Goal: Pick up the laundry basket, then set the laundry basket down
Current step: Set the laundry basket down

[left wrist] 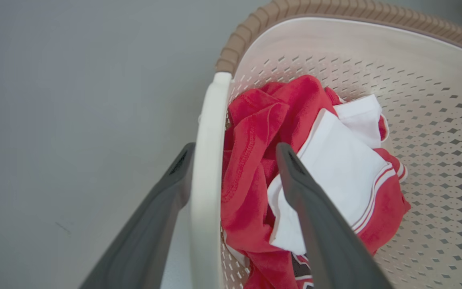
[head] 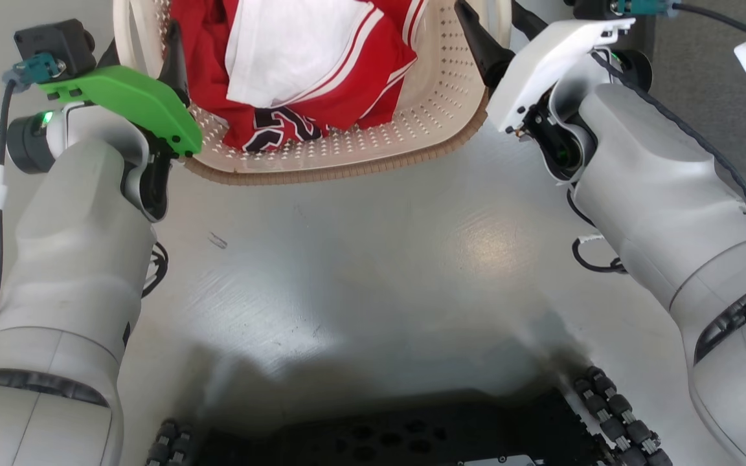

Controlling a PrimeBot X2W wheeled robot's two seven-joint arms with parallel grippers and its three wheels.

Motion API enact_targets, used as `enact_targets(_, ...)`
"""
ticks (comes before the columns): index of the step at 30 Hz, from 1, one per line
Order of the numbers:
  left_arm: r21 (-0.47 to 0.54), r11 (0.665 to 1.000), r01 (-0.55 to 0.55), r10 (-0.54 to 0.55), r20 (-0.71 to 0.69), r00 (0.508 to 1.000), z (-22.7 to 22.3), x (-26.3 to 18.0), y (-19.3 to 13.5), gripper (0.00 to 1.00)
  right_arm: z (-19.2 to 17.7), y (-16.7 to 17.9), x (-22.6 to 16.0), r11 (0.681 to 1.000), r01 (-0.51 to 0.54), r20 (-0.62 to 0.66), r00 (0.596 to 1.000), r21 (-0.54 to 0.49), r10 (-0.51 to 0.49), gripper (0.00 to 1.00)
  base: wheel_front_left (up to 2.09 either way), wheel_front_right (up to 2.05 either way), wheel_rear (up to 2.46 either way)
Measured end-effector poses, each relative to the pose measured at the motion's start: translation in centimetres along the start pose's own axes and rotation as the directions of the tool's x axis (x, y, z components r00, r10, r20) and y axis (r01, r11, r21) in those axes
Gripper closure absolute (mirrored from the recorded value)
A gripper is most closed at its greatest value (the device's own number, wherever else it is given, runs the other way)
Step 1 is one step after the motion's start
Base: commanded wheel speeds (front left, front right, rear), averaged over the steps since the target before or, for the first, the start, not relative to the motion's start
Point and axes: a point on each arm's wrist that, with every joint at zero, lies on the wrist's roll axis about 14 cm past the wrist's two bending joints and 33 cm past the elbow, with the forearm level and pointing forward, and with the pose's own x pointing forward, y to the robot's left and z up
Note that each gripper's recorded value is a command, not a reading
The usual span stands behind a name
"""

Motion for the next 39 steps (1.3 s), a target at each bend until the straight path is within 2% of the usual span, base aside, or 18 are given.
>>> enact_targets(17,0.023,1.0,0.02,-0.02,0.04,0.999,2.0,-4.2,-1.7,0.0,2.6,0.5,-4.3,0.999,0.048,0.071,0.996,-0.017,-0.047,0.0,0.0,0.0,0.0)
enact_targets(25,0.029,0.999,0.044,-0.047,0.112,0.993,4.7,-6.6,-3.3,0.0,4.8,1.5,-6.9,0.998,0.057,0.132,0.99,-0.04,-0.051,0.0,0.0,0.0,0.0)
enact_targets(39,0.022,0.997,0.076,-0.079,0.236,0.968,8.2,-11.9,-5.1,0.0,6.1,4.1,-11.3,0.997,0.046,0.201,0.979,-0.069,-0.031,0.0,0.0,0.0,0.0)
